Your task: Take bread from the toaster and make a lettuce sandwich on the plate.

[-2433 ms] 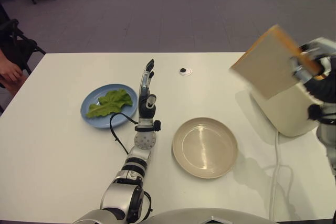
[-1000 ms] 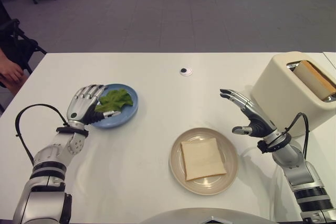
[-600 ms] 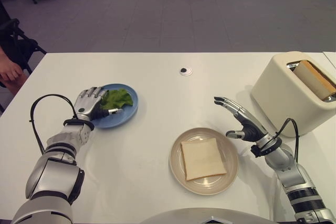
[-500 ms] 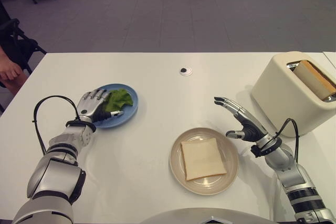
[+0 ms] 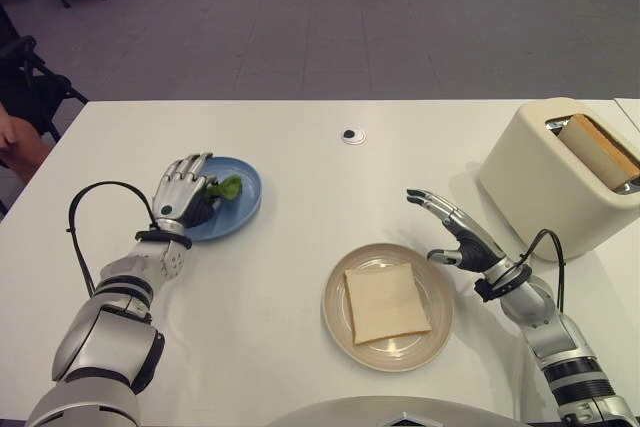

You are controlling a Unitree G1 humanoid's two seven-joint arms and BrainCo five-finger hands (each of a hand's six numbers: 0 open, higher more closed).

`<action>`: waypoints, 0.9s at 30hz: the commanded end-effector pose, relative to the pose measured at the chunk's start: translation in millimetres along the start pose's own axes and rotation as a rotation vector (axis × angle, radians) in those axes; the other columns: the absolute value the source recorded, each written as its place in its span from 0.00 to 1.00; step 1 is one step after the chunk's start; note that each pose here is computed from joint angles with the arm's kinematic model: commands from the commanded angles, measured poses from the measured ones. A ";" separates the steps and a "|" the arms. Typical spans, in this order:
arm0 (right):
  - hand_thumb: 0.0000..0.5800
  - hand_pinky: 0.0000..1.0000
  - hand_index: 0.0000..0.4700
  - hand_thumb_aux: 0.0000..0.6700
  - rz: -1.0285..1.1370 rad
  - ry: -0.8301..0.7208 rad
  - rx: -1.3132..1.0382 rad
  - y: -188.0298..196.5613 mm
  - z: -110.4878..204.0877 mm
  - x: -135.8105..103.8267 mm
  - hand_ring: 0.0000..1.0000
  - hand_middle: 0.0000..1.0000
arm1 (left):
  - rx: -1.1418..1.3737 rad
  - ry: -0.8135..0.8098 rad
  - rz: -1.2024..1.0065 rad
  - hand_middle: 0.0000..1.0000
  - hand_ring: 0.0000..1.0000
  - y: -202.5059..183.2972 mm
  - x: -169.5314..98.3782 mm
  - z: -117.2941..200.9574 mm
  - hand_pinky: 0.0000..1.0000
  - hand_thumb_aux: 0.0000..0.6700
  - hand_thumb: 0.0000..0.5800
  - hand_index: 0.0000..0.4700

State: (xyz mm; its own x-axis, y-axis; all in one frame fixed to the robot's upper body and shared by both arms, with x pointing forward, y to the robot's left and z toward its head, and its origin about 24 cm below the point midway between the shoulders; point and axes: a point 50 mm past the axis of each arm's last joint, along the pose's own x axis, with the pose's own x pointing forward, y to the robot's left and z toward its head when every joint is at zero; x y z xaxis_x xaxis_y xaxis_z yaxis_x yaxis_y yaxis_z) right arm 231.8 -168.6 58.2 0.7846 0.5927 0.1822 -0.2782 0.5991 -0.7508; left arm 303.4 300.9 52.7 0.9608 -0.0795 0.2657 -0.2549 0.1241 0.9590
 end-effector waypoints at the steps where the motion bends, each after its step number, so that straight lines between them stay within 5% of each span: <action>1: 0.00 0.00 0.00 0.00 -0.012 0.001 -0.006 -1.2 -1.0 3.6 0.00 0.00 | -0.249 -0.215 0.163 0.00 0.00 17.5 4.6 38.1 0.00 1.00 1.00 1.00; 5: 0.00 0.00 0.00 0.00 -0.049 -0.003 -0.033 -13.6 -1.9 4.8 0.00 0.00 | -0.447 -0.507 0.186 0.00 0.00 24.3 -6.6 102.3 0.00 1.00 1.00 1.00; 15: 0.00 0.00 0.00 0.00 -0.151 0.002 -0.070 -47.6 -4.5 -1.0 0.00 0.00 | -0.659 -0.755 -0.107 0.00 0.00 -21.0 -66.5 199.3 0.00 1.00 1.00 1.00; 26: 0.00 0.00 0.00 0.00 -0.159 0.016 -0.070 -50.6 -9.2 -0.3 0.00 0.00 | -0.708 -0.851 -0.320 0.00 0.00 -36.7 -107.9 213.4 0.00 1.00 1.00 1.00; 27: 0.00 0.00 0.00 0.00 -0.158 0.016 -0.069 -50.5 -9.5 0.1 0.00 0.00 | -0.699 -0.855 -0.335 0.00 0.00 -37.4 -108.7 212.2 0.00 0.41 0.65 0.41</action>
State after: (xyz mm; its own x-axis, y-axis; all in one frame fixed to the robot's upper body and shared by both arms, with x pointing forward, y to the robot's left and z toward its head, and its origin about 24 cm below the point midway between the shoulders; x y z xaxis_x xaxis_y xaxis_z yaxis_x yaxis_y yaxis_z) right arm 248.5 -203.2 88.9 0.8246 0.4852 0.2909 -0.1125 0.6445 -0.7563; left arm 192.1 90.2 17.5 0.5126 -0.8030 0.3040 0.3326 0.5121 0.7920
